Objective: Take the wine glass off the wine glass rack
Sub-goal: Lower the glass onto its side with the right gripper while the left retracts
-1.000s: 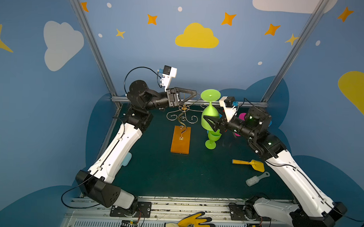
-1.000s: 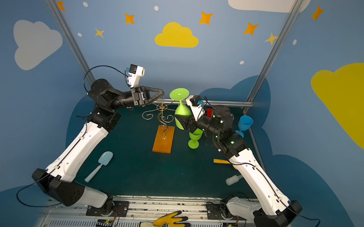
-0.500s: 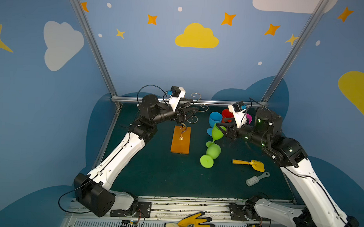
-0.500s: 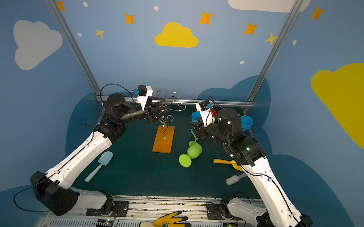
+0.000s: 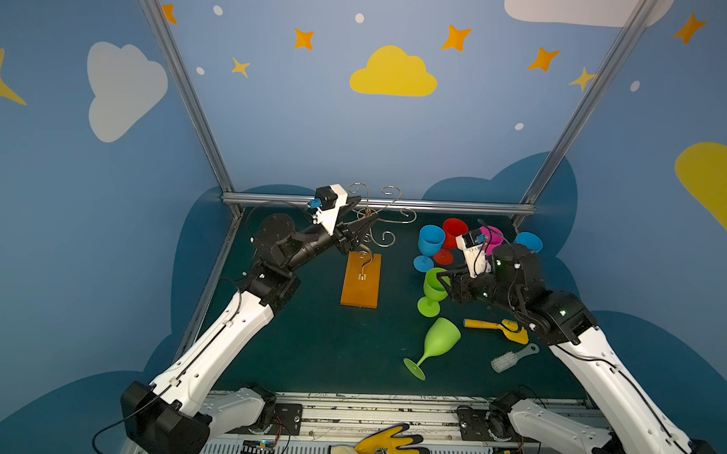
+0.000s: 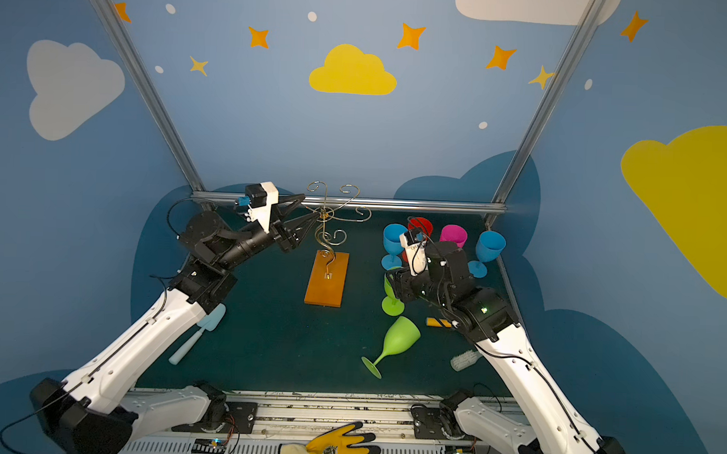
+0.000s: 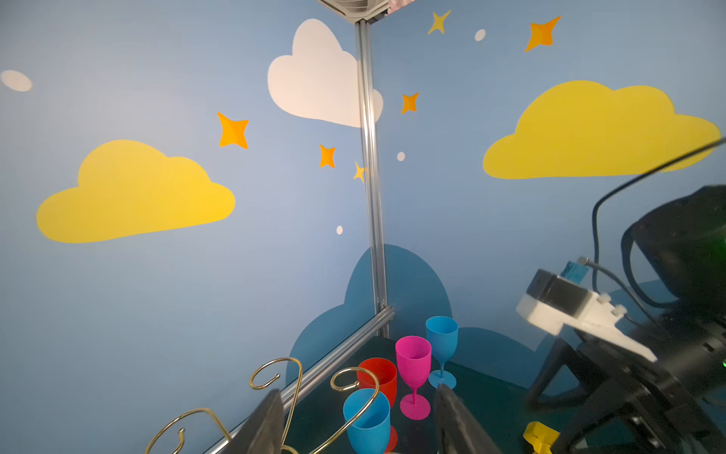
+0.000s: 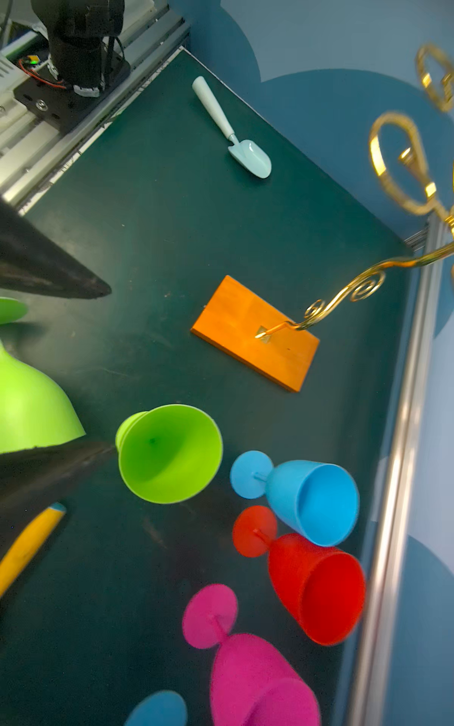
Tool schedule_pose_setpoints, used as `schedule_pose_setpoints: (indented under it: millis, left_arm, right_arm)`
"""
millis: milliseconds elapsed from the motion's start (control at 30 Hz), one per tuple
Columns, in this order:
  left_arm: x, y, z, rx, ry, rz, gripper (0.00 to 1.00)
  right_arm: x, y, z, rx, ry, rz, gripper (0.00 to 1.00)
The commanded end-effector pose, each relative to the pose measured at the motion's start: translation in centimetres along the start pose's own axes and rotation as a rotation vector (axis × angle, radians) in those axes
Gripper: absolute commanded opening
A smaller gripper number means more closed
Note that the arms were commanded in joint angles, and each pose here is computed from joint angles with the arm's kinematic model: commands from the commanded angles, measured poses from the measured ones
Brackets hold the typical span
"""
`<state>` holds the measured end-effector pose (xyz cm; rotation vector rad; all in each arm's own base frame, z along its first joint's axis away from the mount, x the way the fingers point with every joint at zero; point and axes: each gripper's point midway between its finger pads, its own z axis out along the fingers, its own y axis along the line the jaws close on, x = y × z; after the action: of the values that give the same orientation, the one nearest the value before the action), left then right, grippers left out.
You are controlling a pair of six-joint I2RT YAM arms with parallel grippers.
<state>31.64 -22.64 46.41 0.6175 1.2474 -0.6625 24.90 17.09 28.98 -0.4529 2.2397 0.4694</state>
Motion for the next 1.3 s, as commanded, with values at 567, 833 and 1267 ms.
schedule_pose_setpoints:
  millis: [567, 833, 1267]
  left_arm:
    - [-1.2, 1.1, -3.6, -0.142, -0.037, -0.052, 0.63]
    - [0.8, -1.5, -4.2, -0.012, 0.05, -0.122, 0.63]
    - [3.8, -3.6, -5.4, 0.054, 0.156, -0.205, 0.63]
  right_arm:
    - [17.0, -3.3, 1.8, 0.143, 0.346, 0.415, 0.55]
    - [17.6, -4.6, 3.2, 0.21, 0.293, 0.506, 0.6]
    - [18.2, -8.2, -2.0, 0.517, 0.345, 0.597, 0.89]
